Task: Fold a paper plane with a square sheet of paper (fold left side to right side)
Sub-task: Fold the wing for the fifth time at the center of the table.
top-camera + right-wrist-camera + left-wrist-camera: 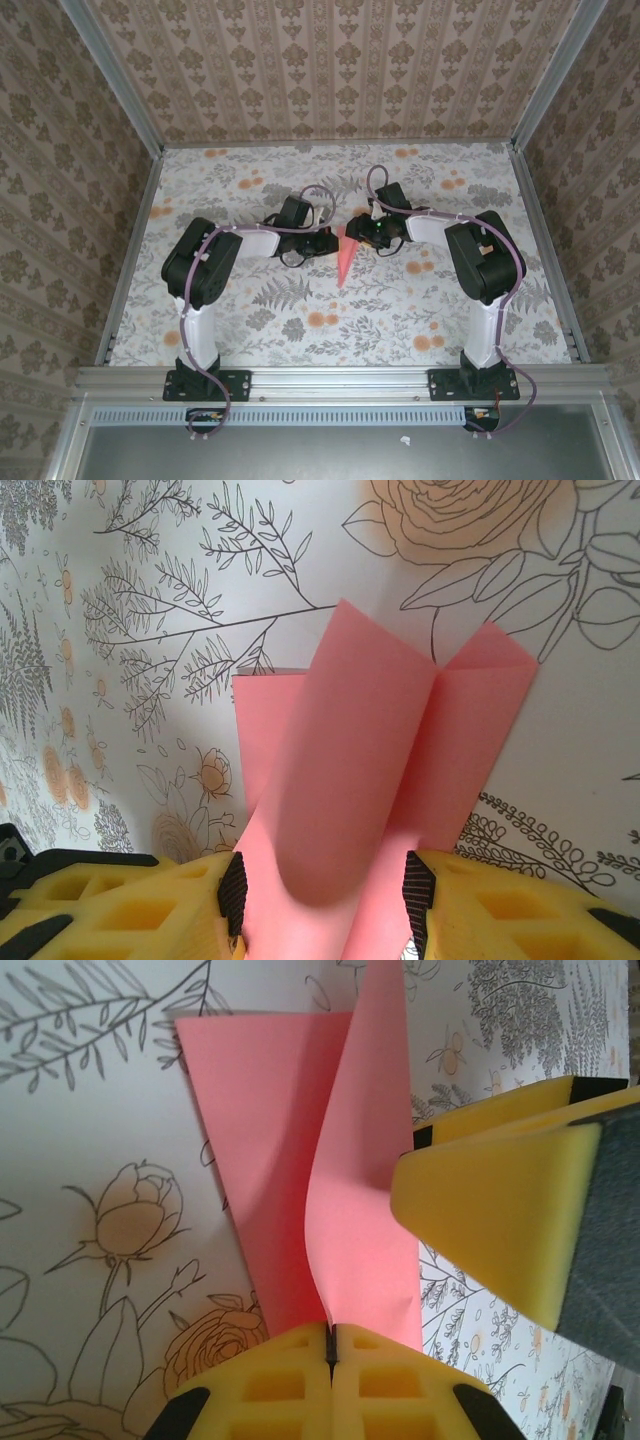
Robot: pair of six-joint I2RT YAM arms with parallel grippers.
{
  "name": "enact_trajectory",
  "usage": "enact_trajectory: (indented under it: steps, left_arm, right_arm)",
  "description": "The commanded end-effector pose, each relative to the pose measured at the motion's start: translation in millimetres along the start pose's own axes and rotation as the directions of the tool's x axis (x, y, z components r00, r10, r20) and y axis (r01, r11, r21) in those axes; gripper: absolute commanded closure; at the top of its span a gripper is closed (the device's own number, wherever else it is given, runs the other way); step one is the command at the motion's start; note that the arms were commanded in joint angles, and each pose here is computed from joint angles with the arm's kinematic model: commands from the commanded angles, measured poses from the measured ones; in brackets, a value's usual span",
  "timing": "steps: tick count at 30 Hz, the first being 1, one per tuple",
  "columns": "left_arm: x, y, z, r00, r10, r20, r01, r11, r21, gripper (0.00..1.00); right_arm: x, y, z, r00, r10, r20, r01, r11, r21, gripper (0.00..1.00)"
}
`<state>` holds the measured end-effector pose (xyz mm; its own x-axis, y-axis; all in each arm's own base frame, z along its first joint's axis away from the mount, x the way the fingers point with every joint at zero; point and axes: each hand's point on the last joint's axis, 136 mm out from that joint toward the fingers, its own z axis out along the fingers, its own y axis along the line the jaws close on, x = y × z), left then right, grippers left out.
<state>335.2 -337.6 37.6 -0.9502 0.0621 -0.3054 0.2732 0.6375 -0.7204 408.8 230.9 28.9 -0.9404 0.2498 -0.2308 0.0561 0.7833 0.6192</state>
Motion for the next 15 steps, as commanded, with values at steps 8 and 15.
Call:
enact_trajectory:
  steps: [8, 15]
  left_arm:
    - [-4.9, 5.8, 4.7, 1.0, 0.019, -0.01, -0.019, 1.0, -0.021, 1.0]
    - [-2.8, 10.7, 9.7, 1.0, 0.003, -0.023, -0.004, 1.0, -0.025, 1.0]
  right_arm:
    - [15.2, -21.3, 8.7, 0.998, 0.023, -0.06, -0.019, 0.997, 0.068, 0.5]
    - [14.9, -19.8, 7.7, 0.998, 0.021, -0.058, -0.017, 0.998, 0.062, 0.5]
